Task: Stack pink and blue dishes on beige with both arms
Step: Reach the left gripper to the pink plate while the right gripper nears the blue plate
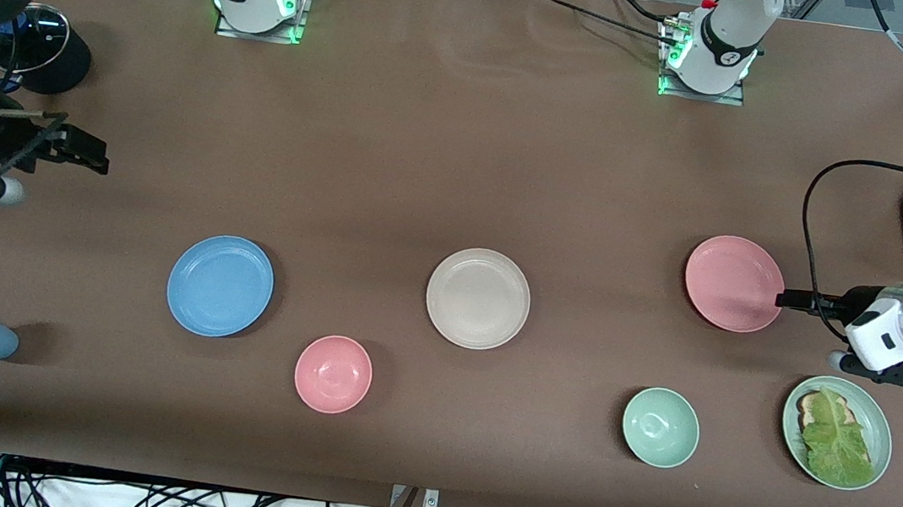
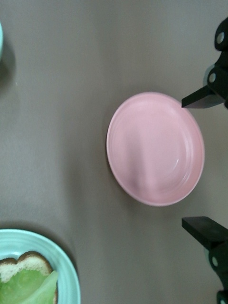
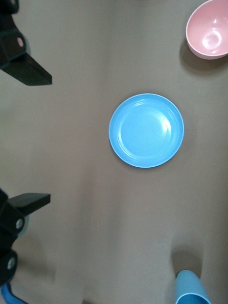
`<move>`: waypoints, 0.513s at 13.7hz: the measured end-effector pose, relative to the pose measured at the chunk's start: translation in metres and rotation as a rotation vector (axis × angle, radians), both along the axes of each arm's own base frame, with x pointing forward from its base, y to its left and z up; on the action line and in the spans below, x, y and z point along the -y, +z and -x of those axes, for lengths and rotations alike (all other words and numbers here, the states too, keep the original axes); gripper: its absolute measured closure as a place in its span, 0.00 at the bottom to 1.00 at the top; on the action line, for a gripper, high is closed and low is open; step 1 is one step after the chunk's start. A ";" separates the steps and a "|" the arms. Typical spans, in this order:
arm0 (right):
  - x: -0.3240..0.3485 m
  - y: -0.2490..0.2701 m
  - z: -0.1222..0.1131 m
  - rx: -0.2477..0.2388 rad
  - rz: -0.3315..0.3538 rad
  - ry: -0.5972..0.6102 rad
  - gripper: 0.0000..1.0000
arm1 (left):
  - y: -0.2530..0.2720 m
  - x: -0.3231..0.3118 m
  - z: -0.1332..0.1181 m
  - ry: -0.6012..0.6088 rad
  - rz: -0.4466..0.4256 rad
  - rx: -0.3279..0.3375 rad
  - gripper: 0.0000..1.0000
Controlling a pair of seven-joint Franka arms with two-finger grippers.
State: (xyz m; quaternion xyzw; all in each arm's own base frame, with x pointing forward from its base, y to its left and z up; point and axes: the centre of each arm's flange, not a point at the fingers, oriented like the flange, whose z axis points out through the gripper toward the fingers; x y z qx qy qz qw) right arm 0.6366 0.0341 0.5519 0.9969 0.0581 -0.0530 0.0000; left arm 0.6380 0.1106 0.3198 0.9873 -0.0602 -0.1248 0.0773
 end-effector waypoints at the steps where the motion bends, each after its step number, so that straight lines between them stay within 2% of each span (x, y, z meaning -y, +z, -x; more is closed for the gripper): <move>1: 0.001 -0.009 -0.005 0.002 0.001 0.002 0.00 | -0.013 -0.008 0.006 -0.019 0.017 0.014 0.00; 5: 0.002 -0.046 -0.024 0.009 0.005 0.002 0.00 | -0.056 -0.039 0.028 -0.079 0.080 0.087 0.00; 7: 0.001 -0.060 -0.031 0.013 0.007 0.002 0.00 | -0.068 -0.052 0.038 -0.102 0.100 0.099 0.00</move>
